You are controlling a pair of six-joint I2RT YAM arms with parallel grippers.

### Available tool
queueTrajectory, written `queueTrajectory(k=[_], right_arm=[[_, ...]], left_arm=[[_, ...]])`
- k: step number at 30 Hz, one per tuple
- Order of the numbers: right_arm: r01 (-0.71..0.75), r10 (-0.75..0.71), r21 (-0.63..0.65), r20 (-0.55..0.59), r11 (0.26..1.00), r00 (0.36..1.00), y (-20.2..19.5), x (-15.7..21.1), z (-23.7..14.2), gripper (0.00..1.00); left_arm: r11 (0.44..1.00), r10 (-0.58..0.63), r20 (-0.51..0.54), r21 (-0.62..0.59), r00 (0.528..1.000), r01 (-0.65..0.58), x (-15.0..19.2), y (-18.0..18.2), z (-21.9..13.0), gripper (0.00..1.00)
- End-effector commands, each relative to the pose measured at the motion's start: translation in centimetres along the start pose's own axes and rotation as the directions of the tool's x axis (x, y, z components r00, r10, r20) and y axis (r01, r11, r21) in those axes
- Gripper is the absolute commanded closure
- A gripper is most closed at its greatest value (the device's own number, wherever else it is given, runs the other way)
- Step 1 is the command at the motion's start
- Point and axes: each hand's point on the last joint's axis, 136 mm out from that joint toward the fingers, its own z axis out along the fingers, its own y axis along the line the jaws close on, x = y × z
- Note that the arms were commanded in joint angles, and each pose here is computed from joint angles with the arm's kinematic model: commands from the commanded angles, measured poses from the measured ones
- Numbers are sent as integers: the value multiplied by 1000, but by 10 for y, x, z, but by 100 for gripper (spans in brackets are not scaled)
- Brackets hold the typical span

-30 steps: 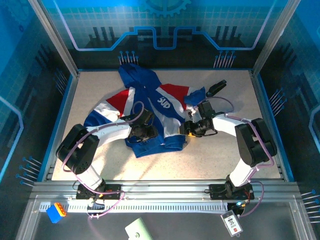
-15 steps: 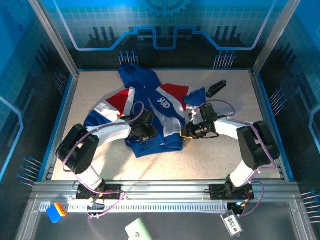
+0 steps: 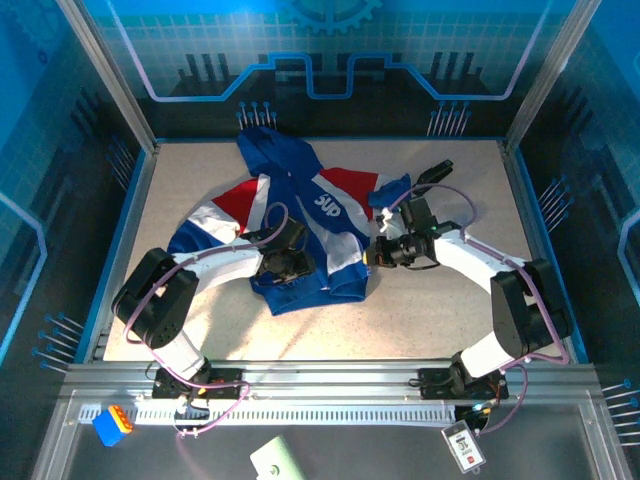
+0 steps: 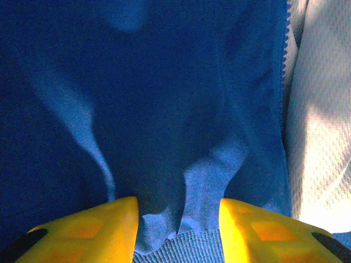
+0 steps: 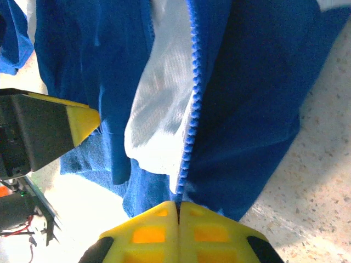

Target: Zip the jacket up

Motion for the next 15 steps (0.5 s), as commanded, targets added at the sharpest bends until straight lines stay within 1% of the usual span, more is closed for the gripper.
queueTrajectory(k=[1,6,10,11,12,15], right_arm=[[96,-96,49,-14,994,995,20,-4,-14,100],[192,-188,79,-62,978,980,47,1,-8,100],[238,-233,46,-96,970,968,74,6,11,100],[247,-242,32,-107,969,964,81,7,18,98],[252,-248,20,-117,968,962,88,8,24,93],[253,-260,-66,-135,965,956,114,11,42,76]], left_arm=[[1000,17,23,-7,1000,-17,-1,3,-10,57],[1000,13,41,-4,999,-13,-4,7,-18,57],[1000,-15,58,20,998,14,-7,14,-27,57],[999,-25,60,26,998,23,-6,17,-29,57],[999,-37,62,33,997,35,-7,21,-31,57],[997,-66,70,43,995,63,-6,32,-37,56]])
